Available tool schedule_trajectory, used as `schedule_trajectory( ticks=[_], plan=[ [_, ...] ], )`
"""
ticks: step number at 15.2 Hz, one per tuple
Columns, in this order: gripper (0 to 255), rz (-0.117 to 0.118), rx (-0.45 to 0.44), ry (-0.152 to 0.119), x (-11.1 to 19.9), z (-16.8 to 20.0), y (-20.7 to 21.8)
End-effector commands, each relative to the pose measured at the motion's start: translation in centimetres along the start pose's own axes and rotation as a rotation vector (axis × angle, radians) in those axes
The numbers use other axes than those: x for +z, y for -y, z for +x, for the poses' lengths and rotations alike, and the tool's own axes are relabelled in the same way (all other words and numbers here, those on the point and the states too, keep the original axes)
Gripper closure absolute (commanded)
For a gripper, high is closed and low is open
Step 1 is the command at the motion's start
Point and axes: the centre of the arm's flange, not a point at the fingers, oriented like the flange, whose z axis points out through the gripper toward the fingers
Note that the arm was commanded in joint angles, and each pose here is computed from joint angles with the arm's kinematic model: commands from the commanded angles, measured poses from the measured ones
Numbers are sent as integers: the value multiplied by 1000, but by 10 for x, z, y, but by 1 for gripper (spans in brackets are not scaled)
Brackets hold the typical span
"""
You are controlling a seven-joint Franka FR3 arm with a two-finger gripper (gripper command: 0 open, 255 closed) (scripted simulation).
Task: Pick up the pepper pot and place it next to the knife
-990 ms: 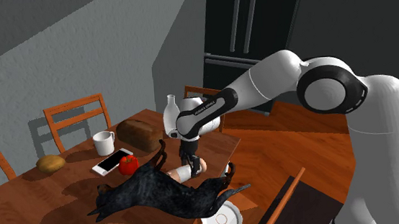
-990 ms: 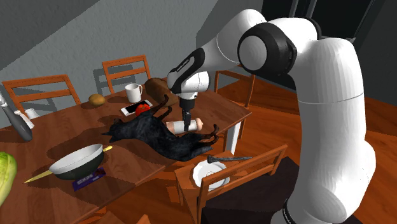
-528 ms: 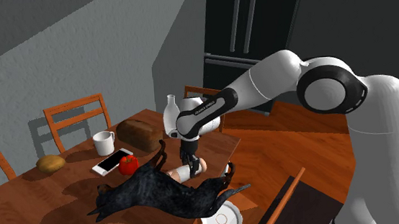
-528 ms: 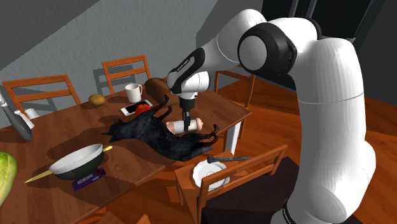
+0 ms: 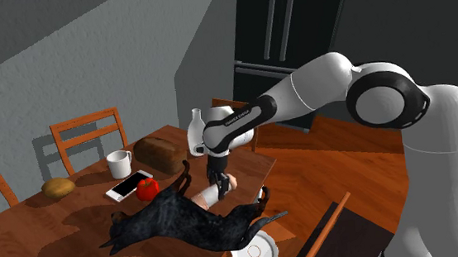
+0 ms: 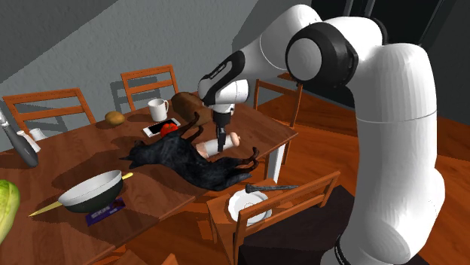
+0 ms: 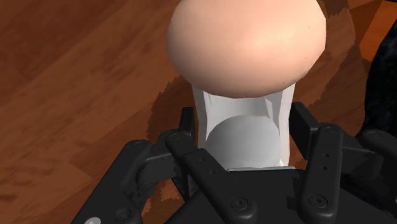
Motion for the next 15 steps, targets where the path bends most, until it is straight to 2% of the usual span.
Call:
schedule_trajectory(
  ticks=[1, 15],
  plan=[
    [255, 2, -4, -1, -9, 4, 3],
    [255, 2, -4, -1, -81, 14, 18]
  ],
)
